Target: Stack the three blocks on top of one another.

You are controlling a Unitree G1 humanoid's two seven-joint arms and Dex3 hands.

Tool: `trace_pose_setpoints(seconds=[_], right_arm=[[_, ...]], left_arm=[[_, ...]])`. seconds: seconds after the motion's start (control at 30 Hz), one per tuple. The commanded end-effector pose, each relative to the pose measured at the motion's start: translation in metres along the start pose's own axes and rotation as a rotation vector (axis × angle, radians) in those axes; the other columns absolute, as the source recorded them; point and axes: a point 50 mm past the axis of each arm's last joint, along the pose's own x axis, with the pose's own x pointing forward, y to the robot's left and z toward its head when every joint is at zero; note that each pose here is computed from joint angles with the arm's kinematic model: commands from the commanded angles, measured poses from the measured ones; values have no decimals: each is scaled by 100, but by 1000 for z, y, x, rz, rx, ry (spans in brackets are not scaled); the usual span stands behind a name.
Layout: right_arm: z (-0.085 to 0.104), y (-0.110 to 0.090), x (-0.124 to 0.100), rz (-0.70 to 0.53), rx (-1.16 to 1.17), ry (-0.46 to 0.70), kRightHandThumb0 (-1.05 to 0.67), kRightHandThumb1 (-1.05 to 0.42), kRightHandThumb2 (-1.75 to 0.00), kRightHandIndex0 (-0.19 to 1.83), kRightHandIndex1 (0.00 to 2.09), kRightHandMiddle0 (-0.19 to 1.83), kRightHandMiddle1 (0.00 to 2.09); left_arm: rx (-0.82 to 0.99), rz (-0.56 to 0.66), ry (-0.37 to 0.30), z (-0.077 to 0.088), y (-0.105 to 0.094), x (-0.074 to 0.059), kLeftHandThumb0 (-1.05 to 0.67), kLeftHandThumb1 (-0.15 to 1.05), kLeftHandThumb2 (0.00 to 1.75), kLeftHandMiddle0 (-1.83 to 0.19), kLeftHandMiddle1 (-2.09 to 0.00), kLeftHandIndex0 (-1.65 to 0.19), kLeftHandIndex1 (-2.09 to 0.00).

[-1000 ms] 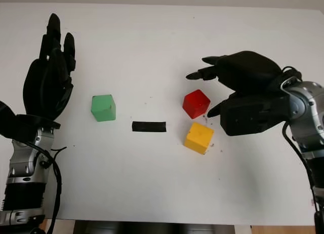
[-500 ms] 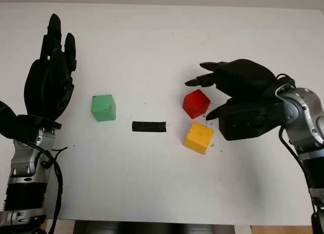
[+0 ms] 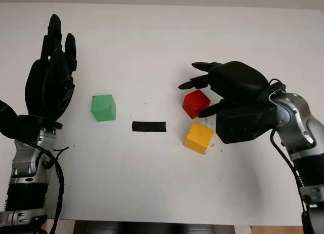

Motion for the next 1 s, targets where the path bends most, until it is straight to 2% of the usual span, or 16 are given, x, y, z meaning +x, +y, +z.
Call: trace_pose_setpoints(seconds=[0.0,0.33,0.4,0.47,0.53,0.83,0.97], right_arm=[[1,-2,2,-22,-2,-12,-39,-83,-6,27,8,72,19],[-2,0,2,-38,-25,-19,-39,-83,-5,29,8,75,28],[-3,0,1,-40,-59,-12,-40,-82,-5,30,7,68,45],[-3,-1,1,-40,-108,-1,-40,-83,-6,34,7,63,76],[-4,-1,1,-40,-131,5,-41,-84,-6,35,7,61,88],[-4,-2,2,-10,-192,58,-40,-83,-5,37,7,61,91],[-4,-3,1,-20,-216,38,-38,-85,-6,41,7,65,103]], left_arm=[[1,-2,-13,3,0,-2,-78,105,60,19,0,19,0],[4,-2,-12,4,1,-3,-79,105,59,19,0,19,0],[7,-1,-10,4,1,-3,-78,105,60,19,0,19,0],[6,0,-9,3,1,-4,-78,105,60,19,0,19,0],[7,0,-10,3,1,-4,-78,105,60,19,0,19,0],[13,0,-7,4,2,-5,-78,105,59,19,0,19,0],[12,-6,-4,4,2,-5,-77,105,59,19,0,19,0]])
